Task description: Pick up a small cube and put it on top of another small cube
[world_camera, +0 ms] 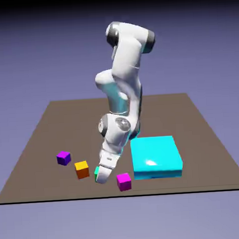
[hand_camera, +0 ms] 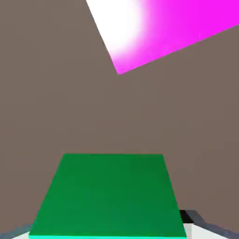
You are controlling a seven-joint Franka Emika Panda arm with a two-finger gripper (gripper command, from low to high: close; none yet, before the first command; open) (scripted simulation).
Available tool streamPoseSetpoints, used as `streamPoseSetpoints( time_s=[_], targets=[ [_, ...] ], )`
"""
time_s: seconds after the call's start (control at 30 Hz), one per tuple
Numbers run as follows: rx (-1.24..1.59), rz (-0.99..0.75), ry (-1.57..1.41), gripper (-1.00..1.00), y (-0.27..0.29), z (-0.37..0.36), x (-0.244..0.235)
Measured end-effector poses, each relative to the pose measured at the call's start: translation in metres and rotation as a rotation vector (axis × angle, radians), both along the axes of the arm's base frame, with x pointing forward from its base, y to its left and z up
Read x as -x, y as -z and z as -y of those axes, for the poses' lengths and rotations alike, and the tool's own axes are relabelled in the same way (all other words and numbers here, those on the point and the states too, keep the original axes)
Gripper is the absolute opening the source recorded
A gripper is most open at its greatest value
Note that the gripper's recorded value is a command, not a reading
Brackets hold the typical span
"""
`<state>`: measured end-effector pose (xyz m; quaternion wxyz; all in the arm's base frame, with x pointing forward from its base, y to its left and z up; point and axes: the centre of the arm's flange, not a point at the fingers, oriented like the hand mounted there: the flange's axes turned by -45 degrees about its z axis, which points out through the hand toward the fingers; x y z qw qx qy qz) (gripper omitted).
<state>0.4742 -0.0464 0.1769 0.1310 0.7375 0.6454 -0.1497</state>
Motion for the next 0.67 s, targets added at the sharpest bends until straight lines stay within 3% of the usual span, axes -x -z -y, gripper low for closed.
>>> streamPoseSetpoints(
  time_s=[0.17, 0.23, 0.4, 0.43, 0.5, 0.67],
  targets=[
    [-0.002, -0.001, -0.202, -1.0, -0.056, -0.105, -0.016],
    [-0.001, -0.001, -0.204, -1.0, -0.057, -0.106, -0.017],
    [-0.001, -0.001, -0.204, -1.0, 0.008, -0.087, -0.018],
    [-0.001, -0.001, -0.204, 1.0, 0.009, -0.087, -0.018],
    [-0.001, 0.0, -0.205, 1.0, 0.009, -0.087, -0.018],
    [-0.001, 0.0, -0.205, 1.0, -0.056, -0.106, -0.017]
  ],
)
